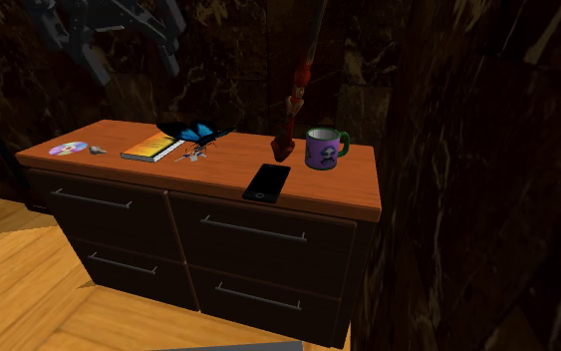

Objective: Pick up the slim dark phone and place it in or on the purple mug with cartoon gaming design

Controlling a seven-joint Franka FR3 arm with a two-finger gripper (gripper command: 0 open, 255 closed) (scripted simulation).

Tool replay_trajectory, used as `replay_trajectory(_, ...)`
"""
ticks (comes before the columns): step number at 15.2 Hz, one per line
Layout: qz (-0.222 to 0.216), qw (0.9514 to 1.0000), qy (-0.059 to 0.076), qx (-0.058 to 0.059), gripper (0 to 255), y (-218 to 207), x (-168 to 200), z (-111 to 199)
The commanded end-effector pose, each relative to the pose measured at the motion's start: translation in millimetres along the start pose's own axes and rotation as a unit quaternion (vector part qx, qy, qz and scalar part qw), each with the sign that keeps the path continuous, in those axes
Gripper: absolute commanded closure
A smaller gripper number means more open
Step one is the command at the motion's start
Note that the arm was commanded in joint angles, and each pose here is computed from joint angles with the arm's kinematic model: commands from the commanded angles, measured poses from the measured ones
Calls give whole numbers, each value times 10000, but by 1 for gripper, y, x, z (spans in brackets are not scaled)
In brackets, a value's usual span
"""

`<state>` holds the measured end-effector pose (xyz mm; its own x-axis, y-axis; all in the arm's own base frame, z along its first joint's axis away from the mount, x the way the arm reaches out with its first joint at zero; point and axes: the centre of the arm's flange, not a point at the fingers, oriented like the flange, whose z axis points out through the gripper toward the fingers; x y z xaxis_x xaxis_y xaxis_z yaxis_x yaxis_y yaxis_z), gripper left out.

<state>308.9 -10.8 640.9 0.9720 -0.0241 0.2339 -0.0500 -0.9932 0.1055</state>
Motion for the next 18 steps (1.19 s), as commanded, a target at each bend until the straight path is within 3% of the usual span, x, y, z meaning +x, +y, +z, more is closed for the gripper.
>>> replay_trajectory(1,0,10000,0,0,0,0,0,0)
replay_trajectory(5,4,9956,-266,-900,0,-52,32,43)
replay_trajectory(9,8,9824,-530,-1791,0,-94,62,97)
replay_trajectory(13,12,9605,-789,-2667,0,-127,88,158)
replay_trajectory(15,14,9464,-916,-3097,0,-139,100,192)
replay_trajectory(18,17,9213,-1103,-3728,0,-151,116,244)
